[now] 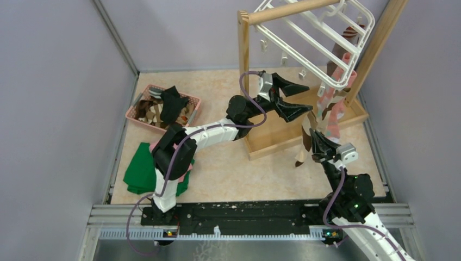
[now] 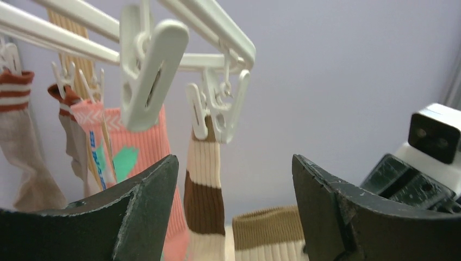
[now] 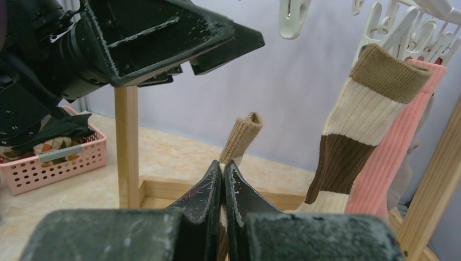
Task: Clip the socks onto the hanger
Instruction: Adjust the sock, then open the clamp at the hanger.
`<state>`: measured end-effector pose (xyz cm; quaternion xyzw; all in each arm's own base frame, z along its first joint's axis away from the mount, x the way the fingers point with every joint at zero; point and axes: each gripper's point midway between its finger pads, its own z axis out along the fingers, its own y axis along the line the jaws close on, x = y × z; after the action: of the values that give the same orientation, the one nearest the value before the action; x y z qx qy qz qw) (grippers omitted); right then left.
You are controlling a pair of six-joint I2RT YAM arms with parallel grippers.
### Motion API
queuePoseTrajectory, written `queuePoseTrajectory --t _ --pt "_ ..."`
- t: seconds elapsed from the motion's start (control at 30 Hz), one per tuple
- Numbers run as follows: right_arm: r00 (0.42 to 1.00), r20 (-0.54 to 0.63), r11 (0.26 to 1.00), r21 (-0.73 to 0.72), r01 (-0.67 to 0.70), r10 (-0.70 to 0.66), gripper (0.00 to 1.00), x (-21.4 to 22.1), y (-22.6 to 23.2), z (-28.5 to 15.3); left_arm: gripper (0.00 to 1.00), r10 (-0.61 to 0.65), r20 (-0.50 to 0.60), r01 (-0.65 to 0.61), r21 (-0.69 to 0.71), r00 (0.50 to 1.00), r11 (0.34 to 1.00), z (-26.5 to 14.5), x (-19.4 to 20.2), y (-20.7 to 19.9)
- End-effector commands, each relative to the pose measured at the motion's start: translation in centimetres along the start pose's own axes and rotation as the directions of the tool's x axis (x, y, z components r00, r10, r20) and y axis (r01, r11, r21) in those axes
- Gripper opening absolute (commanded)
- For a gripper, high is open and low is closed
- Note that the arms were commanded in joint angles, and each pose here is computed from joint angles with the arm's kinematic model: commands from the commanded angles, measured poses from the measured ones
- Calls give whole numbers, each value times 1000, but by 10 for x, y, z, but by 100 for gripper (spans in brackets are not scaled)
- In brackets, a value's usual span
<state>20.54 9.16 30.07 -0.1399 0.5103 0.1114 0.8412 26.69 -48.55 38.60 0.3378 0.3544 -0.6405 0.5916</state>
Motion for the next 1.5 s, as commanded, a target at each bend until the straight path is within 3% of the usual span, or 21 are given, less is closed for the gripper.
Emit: queuePoseTrajectory --t 0.0,0.57,1.47 --pt "998 62 1000 29 -2 0 0 -19 -8 1 82 90 111 -89 -9 990 996 22 -27 2" --pt "998 60 1000 27 0 -1 0 -18 -7 1 79 28 108 -34 53 994 998 53 -27 7" --pt "999 48 999 33 5 -7 0 -15 -8 1 78 -44 124 33 87 991 996 63 -36 1"
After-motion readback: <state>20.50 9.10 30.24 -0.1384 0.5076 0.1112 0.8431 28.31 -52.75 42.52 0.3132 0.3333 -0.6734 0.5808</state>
